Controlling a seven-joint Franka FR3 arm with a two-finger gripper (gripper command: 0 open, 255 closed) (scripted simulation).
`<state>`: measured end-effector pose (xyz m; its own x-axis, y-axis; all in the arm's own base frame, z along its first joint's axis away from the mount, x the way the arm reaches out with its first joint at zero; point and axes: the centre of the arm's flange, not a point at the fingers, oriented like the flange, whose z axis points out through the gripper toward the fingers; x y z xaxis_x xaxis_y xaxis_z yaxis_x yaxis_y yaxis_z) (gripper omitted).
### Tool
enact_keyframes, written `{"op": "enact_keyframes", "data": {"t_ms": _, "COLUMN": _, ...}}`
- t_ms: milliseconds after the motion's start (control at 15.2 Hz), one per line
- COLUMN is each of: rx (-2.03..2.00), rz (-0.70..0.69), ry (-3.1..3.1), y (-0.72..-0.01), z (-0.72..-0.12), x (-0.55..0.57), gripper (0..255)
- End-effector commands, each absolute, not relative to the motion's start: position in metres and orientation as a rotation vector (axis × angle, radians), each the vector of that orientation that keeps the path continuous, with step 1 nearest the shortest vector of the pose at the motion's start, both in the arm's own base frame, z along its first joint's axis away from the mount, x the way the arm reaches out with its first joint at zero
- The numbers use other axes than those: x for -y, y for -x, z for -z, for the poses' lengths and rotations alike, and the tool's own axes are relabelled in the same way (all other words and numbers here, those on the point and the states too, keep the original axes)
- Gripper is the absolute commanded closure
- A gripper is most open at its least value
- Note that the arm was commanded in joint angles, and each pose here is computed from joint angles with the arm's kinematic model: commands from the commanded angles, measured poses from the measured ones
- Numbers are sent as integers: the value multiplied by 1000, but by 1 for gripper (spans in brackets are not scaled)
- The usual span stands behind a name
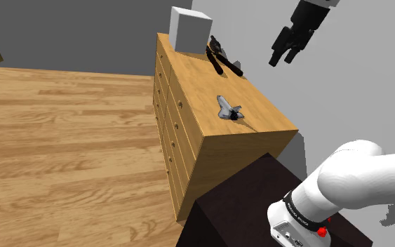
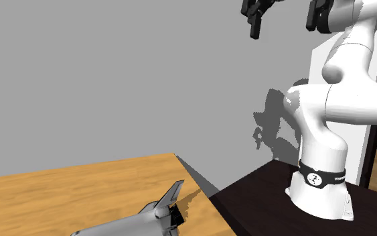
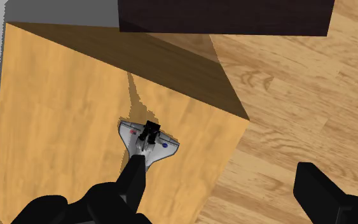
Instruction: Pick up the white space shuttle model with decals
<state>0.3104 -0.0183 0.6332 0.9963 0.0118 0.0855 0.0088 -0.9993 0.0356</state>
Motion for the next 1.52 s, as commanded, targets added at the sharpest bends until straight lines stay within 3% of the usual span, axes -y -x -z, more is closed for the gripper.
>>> {"op": "enact_keyframes", "data": {"t_ms": 0, "rx": -16, "rz": -133, "ry": -3104, "y": -310, "z": -633, "x": 18, "gripper": 0}}
{"op": "enact_keyframes", "data": {"t_ms": 1452, "rx": 359, "rz": -71, "ry": -3032, "y": -490, "z": -421, "x": 108, "gripper": 0}}
